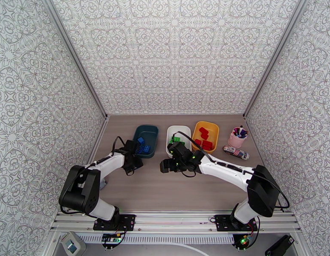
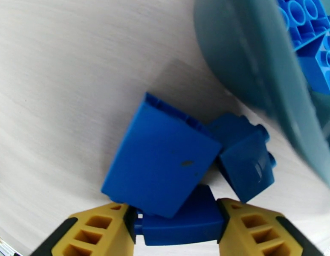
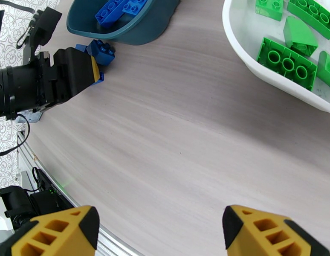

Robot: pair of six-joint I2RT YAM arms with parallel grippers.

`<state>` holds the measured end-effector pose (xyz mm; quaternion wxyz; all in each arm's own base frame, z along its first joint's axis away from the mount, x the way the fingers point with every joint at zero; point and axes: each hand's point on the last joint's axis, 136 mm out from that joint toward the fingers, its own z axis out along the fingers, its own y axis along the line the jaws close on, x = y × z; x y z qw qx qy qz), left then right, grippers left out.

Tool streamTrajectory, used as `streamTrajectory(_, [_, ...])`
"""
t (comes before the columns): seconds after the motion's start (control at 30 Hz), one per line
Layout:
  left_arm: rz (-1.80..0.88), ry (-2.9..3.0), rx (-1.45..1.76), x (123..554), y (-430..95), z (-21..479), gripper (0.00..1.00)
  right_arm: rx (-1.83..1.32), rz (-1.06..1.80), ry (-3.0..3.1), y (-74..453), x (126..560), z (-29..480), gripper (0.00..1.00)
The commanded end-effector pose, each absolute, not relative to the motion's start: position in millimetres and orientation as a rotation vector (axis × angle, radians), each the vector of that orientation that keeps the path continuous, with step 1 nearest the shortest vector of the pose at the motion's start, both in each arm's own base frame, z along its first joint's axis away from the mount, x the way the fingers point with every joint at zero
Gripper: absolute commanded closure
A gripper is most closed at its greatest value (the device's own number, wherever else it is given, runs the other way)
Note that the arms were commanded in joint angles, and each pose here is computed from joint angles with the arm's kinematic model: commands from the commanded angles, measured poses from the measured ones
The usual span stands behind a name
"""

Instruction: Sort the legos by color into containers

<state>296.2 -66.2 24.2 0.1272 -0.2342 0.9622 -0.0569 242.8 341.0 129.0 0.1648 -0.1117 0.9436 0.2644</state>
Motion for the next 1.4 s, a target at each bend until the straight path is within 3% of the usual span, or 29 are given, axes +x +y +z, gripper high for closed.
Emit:
streamTrajectory(0.0, [-0.191, 2.777, -0.644, 301.5, -71.9, 34.8, 0.5, -0.305, 0.73, 2.697, 338.1, 241.8, 124.4, 0.2])
streamTrajectory(0.53, [-0.314, 2.726, -0.616, 266.2, -88.7, 76.5, 0.56, -0.32, 0.768, 2.687, 347.9, 245.0, 127.9, 0.2])
streamTrajectory(0.7, [-0.38, 2.635, -0.59, 285.3, -92.7, 115.9, 0.54, -0.333, 0.784, 2.666, 355.6, 250.7, 138.4, 0.2])
streamTrajectory(0.97, [-0.369, 2.584, -0.488, 354.0, -98.7, 157.7, 0.53, -0.32, 0.764, 2.634, 350.8, 255.1, 155.5, 0.2])
streamTrajectory(1.03, [-0.368, 2.584, -0.47, 370.1, -101.0, 163.2, 0.47, -0.309, 0.754, 2.63, 347.1, 255.0, 156.5, 0.2])
streamTrajectory(1.2, [-0.338, 2.574, -0.449, 387.7, -101.7, 173.0, 0.12, -0.286, 0.735, 2.639, 338.4, 252.0, 152.8, 0.2])
streamTrajectory(1.37, [-0.303, 2.573, -0.468, 371.1, -89.6, 169.8, 0.08, -0.283, 0.734, 2.649, 336.0, 249.8, 147.7, 0.2])
